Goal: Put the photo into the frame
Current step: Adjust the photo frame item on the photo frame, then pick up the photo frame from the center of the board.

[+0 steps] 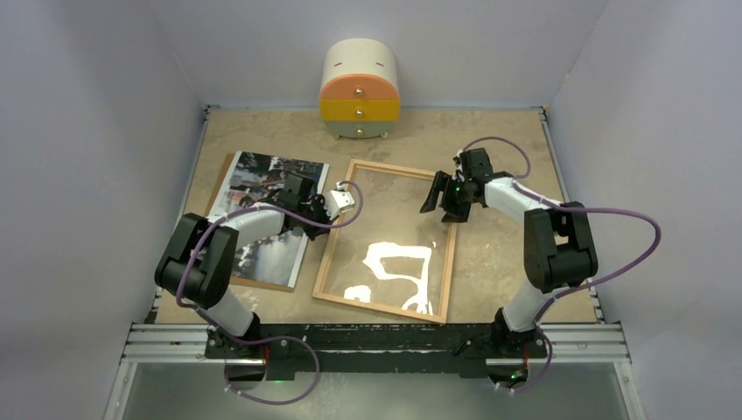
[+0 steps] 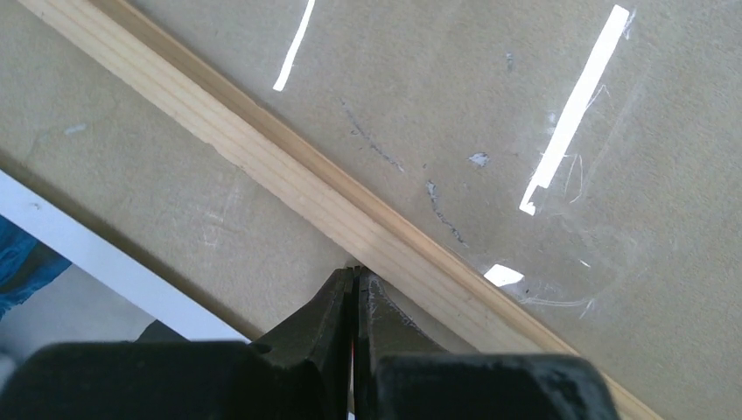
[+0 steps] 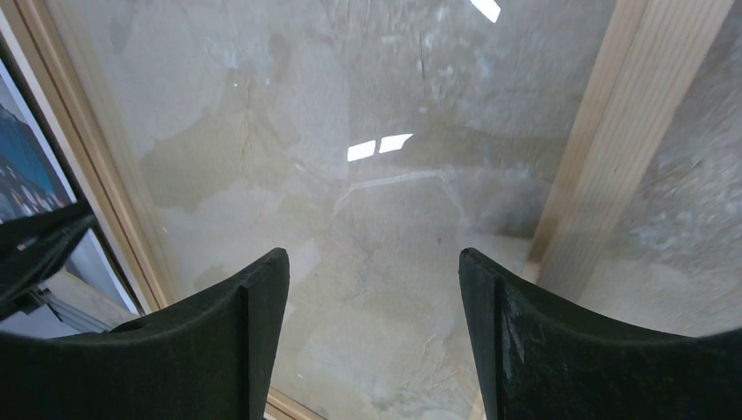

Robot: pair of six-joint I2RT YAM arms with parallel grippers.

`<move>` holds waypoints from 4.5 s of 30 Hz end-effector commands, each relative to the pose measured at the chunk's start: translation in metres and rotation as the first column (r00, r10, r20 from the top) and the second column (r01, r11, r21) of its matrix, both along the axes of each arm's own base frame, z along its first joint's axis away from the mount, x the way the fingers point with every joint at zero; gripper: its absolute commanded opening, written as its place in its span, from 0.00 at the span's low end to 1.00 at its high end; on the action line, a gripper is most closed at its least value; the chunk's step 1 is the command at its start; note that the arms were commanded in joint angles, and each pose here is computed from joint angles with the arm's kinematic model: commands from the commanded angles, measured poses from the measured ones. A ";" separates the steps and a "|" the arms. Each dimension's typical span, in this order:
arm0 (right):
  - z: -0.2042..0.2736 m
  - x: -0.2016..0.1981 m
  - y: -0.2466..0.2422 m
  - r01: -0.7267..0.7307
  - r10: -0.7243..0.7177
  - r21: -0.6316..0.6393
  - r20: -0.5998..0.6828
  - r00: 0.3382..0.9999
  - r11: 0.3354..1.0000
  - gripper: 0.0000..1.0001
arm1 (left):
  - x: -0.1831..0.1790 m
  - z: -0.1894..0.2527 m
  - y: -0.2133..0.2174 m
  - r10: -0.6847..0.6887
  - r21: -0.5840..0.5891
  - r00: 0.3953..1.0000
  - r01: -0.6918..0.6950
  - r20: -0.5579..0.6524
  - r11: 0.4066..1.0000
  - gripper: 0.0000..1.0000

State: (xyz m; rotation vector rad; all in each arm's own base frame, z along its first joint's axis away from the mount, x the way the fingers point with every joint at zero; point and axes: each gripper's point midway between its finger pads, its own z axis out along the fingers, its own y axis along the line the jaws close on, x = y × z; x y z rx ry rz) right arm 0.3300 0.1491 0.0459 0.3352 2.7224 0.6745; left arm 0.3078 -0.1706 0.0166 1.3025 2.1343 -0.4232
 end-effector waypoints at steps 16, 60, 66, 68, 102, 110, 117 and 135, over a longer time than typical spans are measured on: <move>0.007 0.059 -0.014 -0.020 0.025 -0.099 0.052 0.998 0.995 0.73 | -0.057 -0.030 0.003 -0.151 0.043 0.978 0.158 -0.144 0.986 0.00; 0.030 0.128 0.118 -0.173 0.203 -0.159 0.192 0.960 0.972 0.69 | -0.033 -0.025 0.014 -0.052 0.013 0.986 0.055 -0.157 0.998 0.00; 0.007 0.127 0.131 -0.186 0.214 -0.174 0.160 0.963 0.967 0.68 | -0.034 -0.028 0.015 -0.050 0.019 0.986 0.054 -0.157 0.998 0.00; 0.001 0.127 0.130 -0.183 0.212 -0.184 0.156 0.965 0.966 0.67 | -0.034 -0.028 0.015 -0.052 0.016 0.986 0.055 -0.161 0.998 0.00; 0.034 -0.016 -0.035 0.167 -0.133 -0.247 0.149 0.980 0.954 0.99 | -0.009 -0.039 0.024 0.078 0.076 0.990 -0.069 -0.118 0.995 0.00; -0.013 -0.051 -0.035 0.163 -0.152 -0.215 0.068 0.986 0.963 0.99 | 0.001 -0.055 0.025 0.097 0.131 0.988 -0.081 -0.122 0.988 0.00; -0.023 -0.058 -0.001 0.107 -0.106 -0.021 0.042 0.994 0.994 0.99 | 0.004 -0.059 0.023 0.083 0.182 0.989 -0.059 -0.126 0.982 0.00; 0.175 -0.062 0.076 -0.163 -0.167 0.694 0.383 0.909 0.701 0.96 | -0.014 -0.064 0.005 -0.006 0.240 0.974 0.062 -0.227 0.969 0.00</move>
